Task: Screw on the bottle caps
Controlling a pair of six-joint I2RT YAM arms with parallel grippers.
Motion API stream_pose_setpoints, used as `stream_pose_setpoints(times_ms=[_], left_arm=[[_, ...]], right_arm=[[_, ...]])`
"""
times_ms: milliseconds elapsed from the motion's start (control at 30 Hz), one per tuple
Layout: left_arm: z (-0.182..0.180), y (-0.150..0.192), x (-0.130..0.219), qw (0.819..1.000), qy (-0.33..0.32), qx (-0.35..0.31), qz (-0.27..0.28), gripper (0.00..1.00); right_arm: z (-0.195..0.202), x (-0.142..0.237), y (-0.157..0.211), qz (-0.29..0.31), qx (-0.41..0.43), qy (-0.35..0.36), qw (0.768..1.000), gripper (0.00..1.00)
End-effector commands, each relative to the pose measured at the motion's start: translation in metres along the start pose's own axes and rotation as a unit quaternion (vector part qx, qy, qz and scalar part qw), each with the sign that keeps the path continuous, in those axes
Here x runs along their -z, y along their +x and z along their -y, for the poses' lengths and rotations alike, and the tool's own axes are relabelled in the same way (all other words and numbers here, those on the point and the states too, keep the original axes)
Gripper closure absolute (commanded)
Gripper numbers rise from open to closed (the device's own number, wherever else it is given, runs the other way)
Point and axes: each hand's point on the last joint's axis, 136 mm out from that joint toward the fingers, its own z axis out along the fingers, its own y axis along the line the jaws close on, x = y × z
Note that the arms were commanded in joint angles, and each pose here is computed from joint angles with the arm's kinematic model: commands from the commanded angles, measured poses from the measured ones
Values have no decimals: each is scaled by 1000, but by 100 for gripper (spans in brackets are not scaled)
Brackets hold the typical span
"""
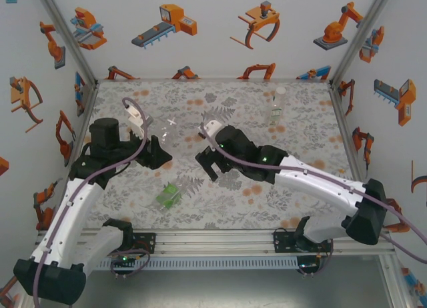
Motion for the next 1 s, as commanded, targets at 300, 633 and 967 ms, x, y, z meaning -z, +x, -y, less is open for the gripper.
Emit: stream_pose_setpoints(times_ms=[300,633,967], left_arm=[[2,-28,24,995,-14,5,95,100],[10,-32,38,992,-20,-8,124,100],[14,-37,46,990,-23,-15,138,100]], right_arm=[[9,-61,63,-181,-277,22,943,36],[14,-90,65,-217,-255,52,941,45],[2,-117,58,-234,-237,25,942,49]])
